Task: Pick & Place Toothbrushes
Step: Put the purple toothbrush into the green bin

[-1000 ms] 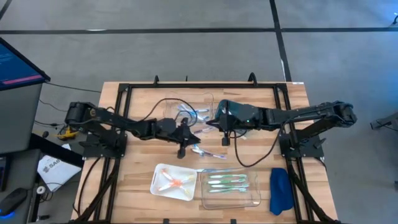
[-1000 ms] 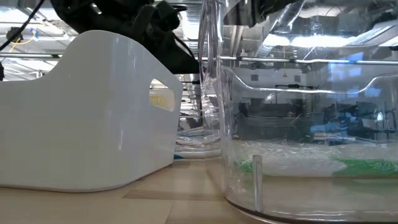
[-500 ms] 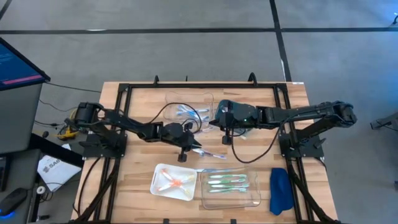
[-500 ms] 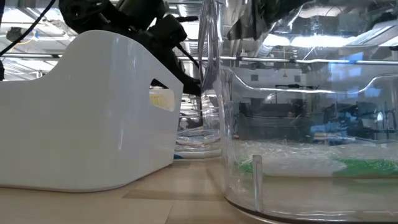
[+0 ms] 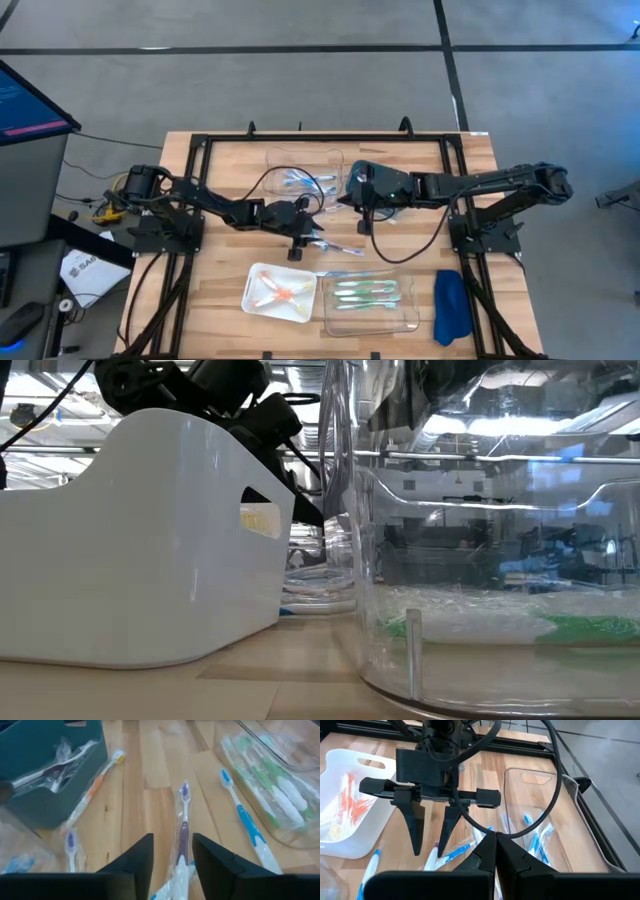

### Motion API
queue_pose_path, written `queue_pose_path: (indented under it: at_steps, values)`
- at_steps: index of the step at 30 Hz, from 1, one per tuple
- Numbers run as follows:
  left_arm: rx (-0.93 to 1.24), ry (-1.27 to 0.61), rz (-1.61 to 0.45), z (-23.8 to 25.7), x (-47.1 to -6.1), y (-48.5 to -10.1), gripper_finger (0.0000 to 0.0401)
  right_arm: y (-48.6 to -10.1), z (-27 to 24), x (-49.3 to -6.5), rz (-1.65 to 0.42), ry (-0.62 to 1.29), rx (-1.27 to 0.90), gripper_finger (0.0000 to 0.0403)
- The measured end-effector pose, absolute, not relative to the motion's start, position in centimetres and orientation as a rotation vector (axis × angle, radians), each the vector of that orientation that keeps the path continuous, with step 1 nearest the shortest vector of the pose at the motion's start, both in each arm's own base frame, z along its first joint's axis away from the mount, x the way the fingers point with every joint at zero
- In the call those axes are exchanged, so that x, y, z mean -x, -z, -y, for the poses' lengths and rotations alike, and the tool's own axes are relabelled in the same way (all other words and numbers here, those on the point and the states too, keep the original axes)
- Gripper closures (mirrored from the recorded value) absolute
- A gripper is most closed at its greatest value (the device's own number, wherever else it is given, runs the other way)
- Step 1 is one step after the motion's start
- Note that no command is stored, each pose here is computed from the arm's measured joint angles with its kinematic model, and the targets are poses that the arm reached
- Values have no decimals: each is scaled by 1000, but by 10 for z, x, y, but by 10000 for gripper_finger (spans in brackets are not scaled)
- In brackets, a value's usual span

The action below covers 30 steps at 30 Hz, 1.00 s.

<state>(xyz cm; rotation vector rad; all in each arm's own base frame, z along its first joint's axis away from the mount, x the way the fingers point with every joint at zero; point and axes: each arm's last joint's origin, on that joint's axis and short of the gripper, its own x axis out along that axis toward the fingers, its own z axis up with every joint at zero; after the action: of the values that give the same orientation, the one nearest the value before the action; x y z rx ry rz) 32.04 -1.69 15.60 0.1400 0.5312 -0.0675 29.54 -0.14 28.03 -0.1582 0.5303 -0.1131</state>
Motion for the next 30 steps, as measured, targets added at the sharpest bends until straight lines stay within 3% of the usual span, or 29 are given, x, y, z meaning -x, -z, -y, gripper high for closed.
queue_pose_path:
  at_steps: [8,24,30]
  values:
    - [-140,69,-530,17,-320,-156,240,-280,1,-295,-530,116,145,403]
    - [-110,61,-531,17,-320,-156,238,-279,1,-295,-543,112,134,403]
    - [-88,56,-578,17,-318,-152,238,-255,-2,-299,-694,17,85,403]
